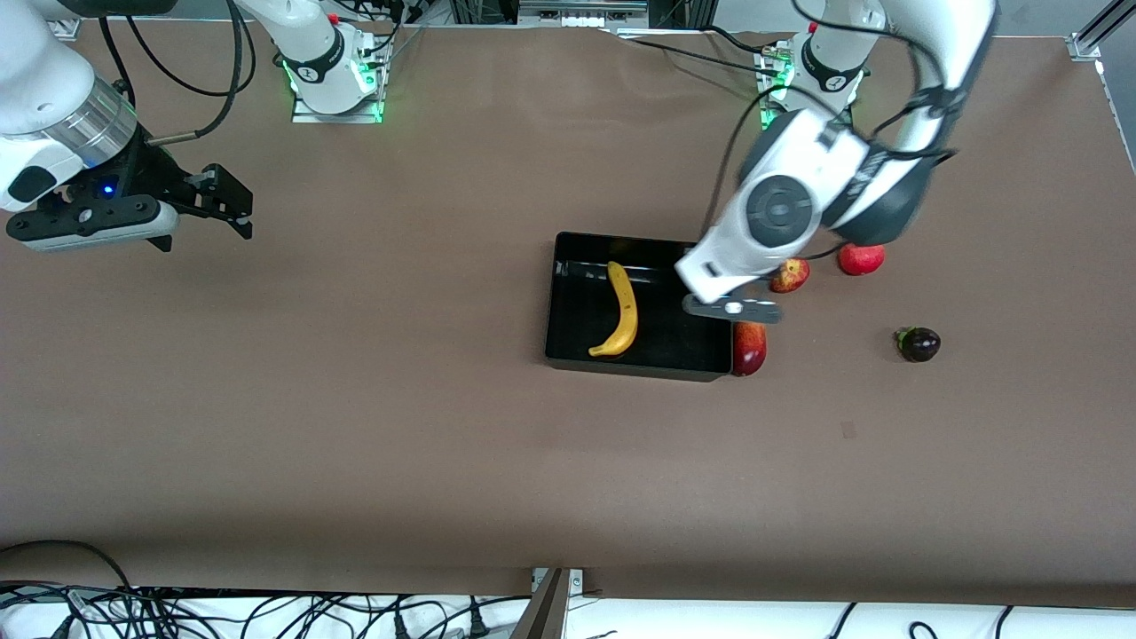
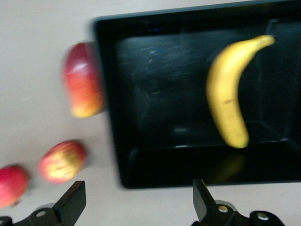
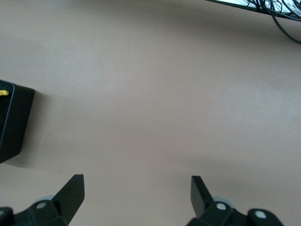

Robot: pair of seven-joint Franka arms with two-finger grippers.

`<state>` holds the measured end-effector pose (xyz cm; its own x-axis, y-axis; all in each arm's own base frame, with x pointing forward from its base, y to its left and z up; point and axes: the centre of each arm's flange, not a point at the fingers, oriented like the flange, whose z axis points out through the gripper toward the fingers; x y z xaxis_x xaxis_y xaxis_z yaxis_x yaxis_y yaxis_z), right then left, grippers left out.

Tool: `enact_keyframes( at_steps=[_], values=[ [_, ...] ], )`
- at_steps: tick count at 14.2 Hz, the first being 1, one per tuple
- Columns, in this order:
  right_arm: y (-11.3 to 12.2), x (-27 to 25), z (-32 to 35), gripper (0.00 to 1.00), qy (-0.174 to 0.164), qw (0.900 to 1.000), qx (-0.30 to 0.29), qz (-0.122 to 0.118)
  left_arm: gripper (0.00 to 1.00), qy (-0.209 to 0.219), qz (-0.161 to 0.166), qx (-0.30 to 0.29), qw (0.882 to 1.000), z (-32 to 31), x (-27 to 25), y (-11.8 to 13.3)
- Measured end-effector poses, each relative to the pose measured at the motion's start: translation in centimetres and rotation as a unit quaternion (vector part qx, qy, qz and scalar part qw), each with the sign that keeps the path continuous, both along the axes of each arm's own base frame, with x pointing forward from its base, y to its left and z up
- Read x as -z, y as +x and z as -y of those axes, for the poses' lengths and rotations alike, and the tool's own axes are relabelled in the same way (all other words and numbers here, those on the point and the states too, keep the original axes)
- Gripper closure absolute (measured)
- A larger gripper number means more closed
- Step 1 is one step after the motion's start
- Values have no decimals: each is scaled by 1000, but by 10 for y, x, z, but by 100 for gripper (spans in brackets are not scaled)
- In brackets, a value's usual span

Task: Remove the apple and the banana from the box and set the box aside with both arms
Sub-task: 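Reach into the box and grasp the yellow banana with the left gripper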

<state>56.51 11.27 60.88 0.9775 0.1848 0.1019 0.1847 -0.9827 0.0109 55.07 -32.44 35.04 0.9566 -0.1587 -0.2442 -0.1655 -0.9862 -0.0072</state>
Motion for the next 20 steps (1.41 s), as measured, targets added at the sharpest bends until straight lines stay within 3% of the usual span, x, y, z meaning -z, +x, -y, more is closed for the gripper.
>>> enact_keyframes(
  at_steps=[3, 6, 12, 13, 18, 20],
  values=[
    [0, 0, 0, 0, 0, 1000, 0, 0, 0, -32, 9, -6, 999, 62, 73, -9],
    [0, 0, 0, 0, 0, 1000, 0, 1, 0, -37, 18, -43, 998, 84, 135, -16],
    [1, 1, 2, 0, 0, 1000, 2, 0, 3, -51, 49, -60, 996, 95, 169, -17],
    [2, 2, 2, 0, 0, 1000, 2, -1, 10, -56, 53, -62, 995, 94, 175, -18],
    [3, 4, 2, 0, 0, 1000, 2, -2, 61, -50, 52, -67, 995, 86, 174, -13],
    [3, 4, 2, 0, 0, 1000, 2, -2, 66, -43, 47, -67, 996, 83, 173, -12]
  ],
)
